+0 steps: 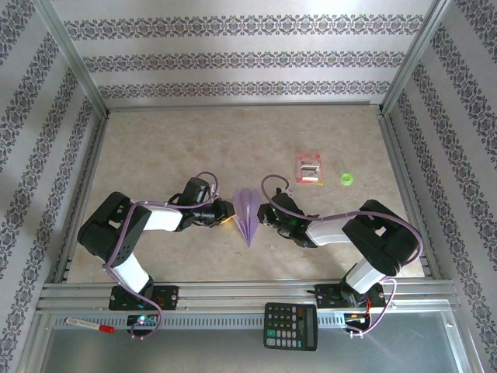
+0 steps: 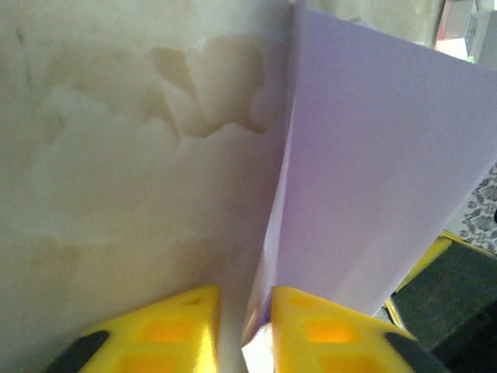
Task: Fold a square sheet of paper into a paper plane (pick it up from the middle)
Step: Turn over a paper plane at the center of the table, then reset both arms
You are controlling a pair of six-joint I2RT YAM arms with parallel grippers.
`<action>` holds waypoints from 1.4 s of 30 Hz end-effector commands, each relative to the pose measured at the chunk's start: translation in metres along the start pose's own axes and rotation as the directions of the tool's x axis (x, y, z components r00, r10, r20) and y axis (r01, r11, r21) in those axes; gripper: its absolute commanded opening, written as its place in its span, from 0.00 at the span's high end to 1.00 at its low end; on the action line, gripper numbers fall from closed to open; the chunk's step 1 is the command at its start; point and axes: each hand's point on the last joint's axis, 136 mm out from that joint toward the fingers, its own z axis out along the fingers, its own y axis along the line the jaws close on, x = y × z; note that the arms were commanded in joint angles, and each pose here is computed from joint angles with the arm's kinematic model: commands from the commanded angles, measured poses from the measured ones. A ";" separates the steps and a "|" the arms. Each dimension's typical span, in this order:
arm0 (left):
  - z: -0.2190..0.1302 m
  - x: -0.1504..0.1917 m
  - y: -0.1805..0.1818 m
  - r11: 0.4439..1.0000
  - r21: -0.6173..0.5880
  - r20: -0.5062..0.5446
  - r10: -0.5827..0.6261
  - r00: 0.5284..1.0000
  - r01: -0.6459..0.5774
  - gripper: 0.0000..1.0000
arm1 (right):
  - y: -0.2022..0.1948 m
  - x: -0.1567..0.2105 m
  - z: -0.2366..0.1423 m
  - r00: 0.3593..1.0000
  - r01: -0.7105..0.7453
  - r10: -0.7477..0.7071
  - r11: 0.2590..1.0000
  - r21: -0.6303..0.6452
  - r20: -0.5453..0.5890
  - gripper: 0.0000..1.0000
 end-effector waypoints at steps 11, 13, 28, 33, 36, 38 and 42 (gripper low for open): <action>-0.058 -0.037 -0.020 0.993 -0.021 0.153 0.119 0.981 -0.117 0.42 | 0.005 -0.056 -0.051 0.990 0.090 -0.087 0.996 -0.020 0.110 0.63; -0.082 -0.050 -0.019 0.981 -0.099 0.234 0.186 0.954 -0.167 0.35 | -0.003 -0.075 -0.068 0.968 0.196 -0.208 0.976 0.095 0.137 0.54; -0.256 -0.145 0.042 0.523 -0.846 0.439 0.795 0.418 -0.106 0.00 | -0.111 -0.207 -0.155 0.772 0.247 -0.599 0.594 0.766 0.215 0.02; -0.240 -0.172 0.086 0.551 -0.831 0.463 0.763 0.452 -0.078 0.00 | -0.160 -0.220 -0.141 0.793 0.159 -0.505 0.710 0.686 0.340 0.02; -0.232 -0.186 0.096 0.562 -0.822 0.469 0.764 0.443 -0.098 0.00 | -0.153 -0.230 -0.142 0.729 0.187 -0.538 0.752 0.632 0.423 0.02; -0.227 -0.192 0.099 0.575 -0.809 0.467 0.755 0.460 -0.123 0.00 | -0.153 -0.234 -0.141 0.730 0.201 -0.524 0.779 0.594 0.439 0.02; -0.217 -0.205 0.103 0.645 -0.749 0.492 0.695 0.525 -0.151 0.00 | -0.148 -0.239 -0.133 0.723 0.243 -0.512 0.817 0.523 0.464 0.02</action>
